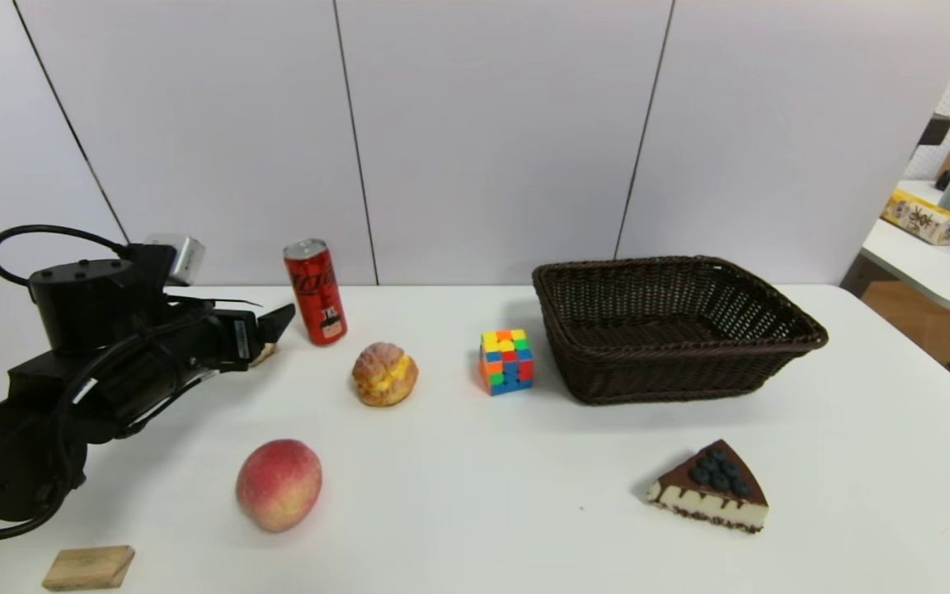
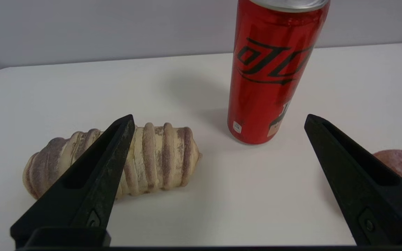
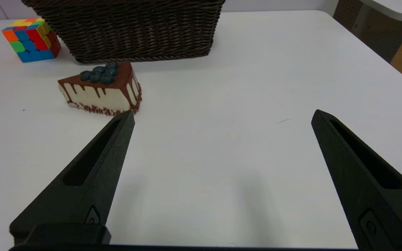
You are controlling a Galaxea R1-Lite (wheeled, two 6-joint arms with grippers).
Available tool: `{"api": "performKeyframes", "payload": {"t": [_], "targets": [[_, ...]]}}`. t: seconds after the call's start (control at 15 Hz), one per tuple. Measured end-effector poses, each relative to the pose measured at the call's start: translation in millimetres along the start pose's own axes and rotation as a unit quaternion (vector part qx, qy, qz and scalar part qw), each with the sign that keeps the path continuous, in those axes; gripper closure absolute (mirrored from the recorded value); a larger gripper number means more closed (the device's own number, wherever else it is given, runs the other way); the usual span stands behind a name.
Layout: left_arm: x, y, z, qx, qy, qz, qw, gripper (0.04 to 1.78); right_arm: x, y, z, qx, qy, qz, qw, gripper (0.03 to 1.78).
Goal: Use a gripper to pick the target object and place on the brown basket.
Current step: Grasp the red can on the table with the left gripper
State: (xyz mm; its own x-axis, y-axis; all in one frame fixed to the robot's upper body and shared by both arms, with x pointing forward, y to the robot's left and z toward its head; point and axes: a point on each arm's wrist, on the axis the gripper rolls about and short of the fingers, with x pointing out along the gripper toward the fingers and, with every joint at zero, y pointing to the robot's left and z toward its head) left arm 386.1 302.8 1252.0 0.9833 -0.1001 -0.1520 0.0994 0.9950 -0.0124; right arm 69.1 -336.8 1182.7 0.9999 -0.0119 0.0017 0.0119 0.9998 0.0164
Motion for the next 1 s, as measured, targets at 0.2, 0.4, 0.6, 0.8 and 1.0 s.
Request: {"api": "performKeyframes", "payload": {"t": [0.2,0.4,0.6,0.8,1.0], "targets": [[12,-3,-6,-0.008,-0.023,-0.011,1.0,0.07,0,0.0,0,0.0,0.0,0.0,1.0,0.06],[25,-6,-12,-0.007,-0.035,-0.03,0.999,0.07,0,0.0,0,0.0,0.0,0.0,1.0,0.06],[38,-12,-19,-0.005,-0.051,-0.04,0.998,0.07,0,0.0,0,0.0,0.0,0.0,1.0,0.06],[54,-15,-23,-0.003,-0.057,-0.044,0.997,0.07,0,0.0,0,0.0,0.0,0.0,1.0,0.06],[70,-16,-23,-0.003,-0.067,-0.045,0.997,0.07,0,0.0,0,0.0,0.0,0.0,1.0,0.06]]}}
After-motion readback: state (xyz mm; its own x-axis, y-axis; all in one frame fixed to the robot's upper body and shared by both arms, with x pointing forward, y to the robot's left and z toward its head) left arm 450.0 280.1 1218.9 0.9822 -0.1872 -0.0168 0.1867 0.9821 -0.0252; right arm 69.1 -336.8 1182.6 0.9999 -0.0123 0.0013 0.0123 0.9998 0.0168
